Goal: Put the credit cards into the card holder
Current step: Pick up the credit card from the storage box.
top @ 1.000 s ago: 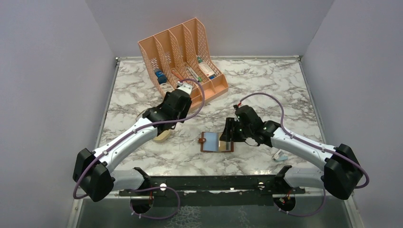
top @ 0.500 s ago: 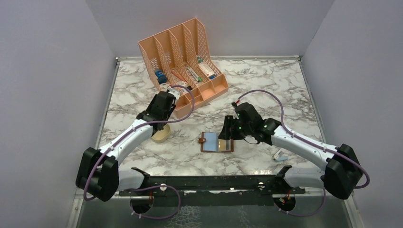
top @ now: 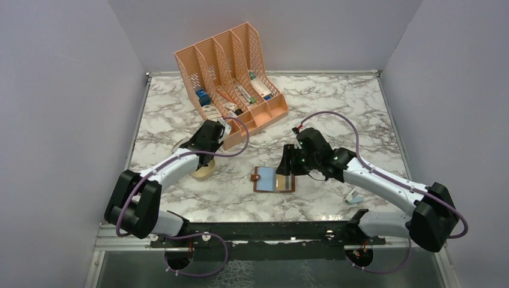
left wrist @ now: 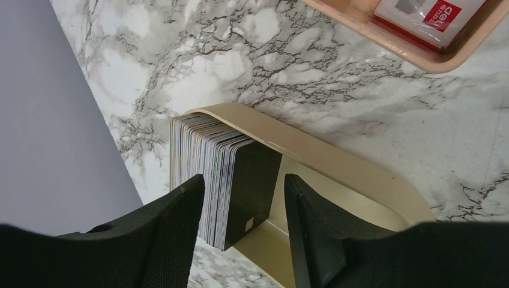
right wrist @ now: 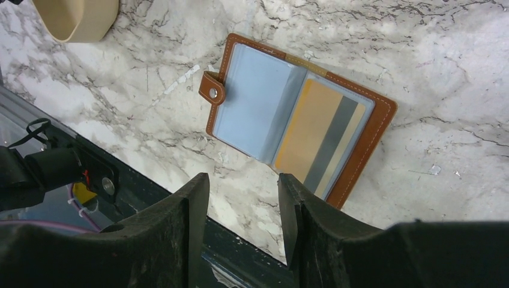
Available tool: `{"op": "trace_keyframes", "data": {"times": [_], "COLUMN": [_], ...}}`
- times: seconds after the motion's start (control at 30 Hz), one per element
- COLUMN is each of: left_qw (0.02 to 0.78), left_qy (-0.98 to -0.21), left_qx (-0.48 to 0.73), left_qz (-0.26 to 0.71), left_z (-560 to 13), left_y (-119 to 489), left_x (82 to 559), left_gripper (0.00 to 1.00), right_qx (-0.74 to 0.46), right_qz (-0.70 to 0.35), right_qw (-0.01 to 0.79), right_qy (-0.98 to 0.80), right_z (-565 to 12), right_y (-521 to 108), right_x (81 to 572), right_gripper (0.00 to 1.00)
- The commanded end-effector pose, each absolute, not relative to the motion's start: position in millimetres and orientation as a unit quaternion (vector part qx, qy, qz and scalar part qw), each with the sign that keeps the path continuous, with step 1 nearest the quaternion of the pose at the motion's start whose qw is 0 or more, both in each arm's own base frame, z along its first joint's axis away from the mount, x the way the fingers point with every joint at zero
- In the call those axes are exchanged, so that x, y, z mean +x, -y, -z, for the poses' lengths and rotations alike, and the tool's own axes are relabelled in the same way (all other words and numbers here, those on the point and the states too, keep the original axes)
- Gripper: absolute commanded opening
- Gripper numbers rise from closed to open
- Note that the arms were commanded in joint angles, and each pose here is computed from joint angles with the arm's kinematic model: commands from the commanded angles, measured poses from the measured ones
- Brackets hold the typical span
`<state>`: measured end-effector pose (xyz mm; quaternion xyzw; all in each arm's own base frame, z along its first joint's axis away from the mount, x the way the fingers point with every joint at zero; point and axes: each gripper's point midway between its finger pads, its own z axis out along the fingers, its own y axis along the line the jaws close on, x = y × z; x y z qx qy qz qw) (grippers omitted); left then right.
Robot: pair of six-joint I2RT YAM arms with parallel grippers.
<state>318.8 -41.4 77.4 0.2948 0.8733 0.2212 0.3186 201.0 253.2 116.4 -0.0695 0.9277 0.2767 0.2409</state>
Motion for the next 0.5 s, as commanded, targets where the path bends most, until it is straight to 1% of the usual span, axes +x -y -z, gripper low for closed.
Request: {"op": "trace_keyframes", "data": {"times": [0.0,0.1,0.23,0.47], "left_qw": [0.312,0.305,0.302,0.286], "left_qy": [-0.870,-0.867,-0.869,-0.869], "left_qx": [0.298,0.294,0.286,0.285], "left_qz": [-0.237,-0.263,-0.270,-0.286], "left_z": [-73.5,-76.1,-76.4,-73.0], "left_y": [35.4,26.4,19.9,10.5], "left_x": [322.3,322.9,322.8,323.2], "left_gripper": [0.54,0.55,0.55,0.51], "right_qx": [-0.070,-0.072,-0.074,-0.078], "right_qz": [-0.271,-0.272,-0.275,-0.279], "right_qw": [0.257,0.260,0.268,0.265], "right_qy": [-0.925,-0.924,-0.920,-0.919], "right_z": [-126.8,-128.1,-130.6,-131.0], "right_y": [-249.7,-247.8,-245.3,-246.7], "right_x": [203.3,201.7,200.4,199.0], "right_gripper": [0.46,0.46,0.46,0.46]}}
